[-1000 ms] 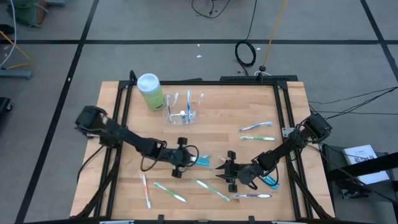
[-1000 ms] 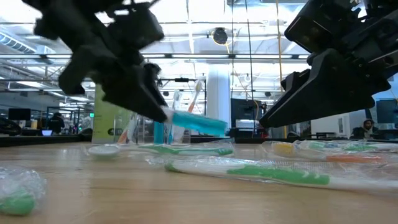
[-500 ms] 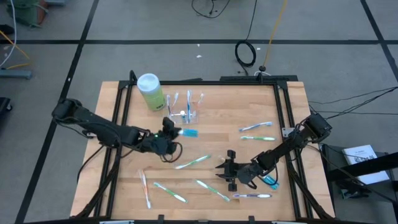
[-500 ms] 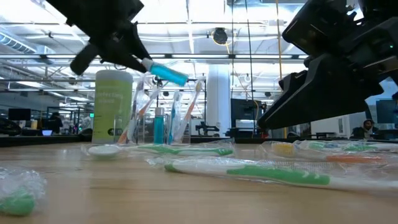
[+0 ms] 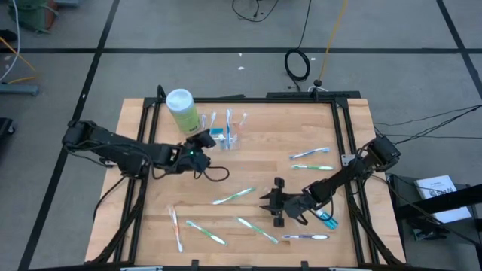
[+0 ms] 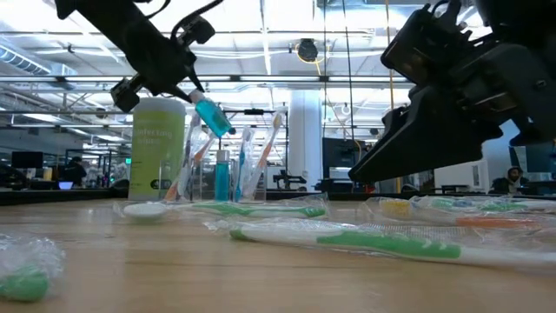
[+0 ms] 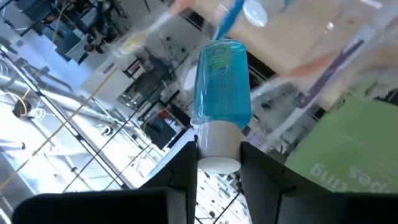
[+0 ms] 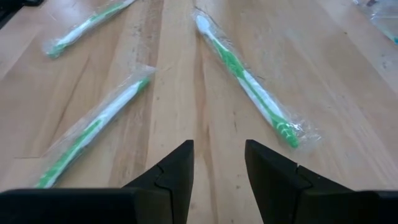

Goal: Pick & Place toothbrushing station
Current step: Put the blue mouthwash into the transparent organizer, then put the green toothbrush into the transparent organizer

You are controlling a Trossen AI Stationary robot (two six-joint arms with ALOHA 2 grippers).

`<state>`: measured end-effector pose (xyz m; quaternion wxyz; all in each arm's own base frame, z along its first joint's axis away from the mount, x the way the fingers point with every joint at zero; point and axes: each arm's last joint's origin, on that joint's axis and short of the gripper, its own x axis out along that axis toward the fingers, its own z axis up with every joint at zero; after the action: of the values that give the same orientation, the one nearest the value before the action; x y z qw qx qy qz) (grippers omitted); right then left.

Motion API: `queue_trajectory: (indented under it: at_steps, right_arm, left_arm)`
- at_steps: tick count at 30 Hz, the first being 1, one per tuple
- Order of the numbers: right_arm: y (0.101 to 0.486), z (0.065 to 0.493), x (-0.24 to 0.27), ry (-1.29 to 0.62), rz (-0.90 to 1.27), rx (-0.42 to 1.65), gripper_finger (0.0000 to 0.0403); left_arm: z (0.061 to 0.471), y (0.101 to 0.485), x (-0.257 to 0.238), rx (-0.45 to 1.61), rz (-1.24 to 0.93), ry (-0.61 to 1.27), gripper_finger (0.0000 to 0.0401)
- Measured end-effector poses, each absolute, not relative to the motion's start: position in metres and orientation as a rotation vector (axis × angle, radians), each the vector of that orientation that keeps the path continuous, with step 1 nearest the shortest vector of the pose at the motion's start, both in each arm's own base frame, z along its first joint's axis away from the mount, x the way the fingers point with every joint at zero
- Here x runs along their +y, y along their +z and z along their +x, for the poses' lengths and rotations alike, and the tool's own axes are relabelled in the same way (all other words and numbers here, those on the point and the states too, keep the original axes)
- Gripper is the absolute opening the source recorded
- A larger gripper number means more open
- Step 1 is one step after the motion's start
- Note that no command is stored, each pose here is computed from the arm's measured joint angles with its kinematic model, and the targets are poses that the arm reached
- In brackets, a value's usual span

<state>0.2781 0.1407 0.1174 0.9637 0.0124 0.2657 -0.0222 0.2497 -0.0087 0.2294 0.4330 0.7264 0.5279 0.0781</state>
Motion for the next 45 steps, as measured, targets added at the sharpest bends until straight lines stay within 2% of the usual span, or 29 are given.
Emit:
queue_trajectory:
  at_steps: [16,24,28,36,45]
  right_arm:
    - [0.116,0.278,0.138,-0.056,0.019,0.550,0.0134]
    - [0.116,0.278,0.138,-0.057,0.019,0.550,0.0134]
    - [0.116,0.278,0.138,-0.057,0.019,0.550,0.0134]
    - [0.116,0.278,0.138,-0.058,0.019,0.550,0.0134]
    - [0.116,0.278,0.138,-0.059,0.016,0.556,0.0134]
  left_arm:
    - [0.251,0.224,0.039,1.375,1.847,-0.106,0.0090]
    - [0.251,0.222,0.046,1.267,1.865,-0.283,0.0091]
    - [0.251,0.219,0.052,1.278,1.844,-0.292,0.0094]
    - [0.253,0.213,0.064,1.229,1.759,-0.326,0.0127]
    - [0.261,0.202,0.072,1.224,1.725,-0.332,0.0130]
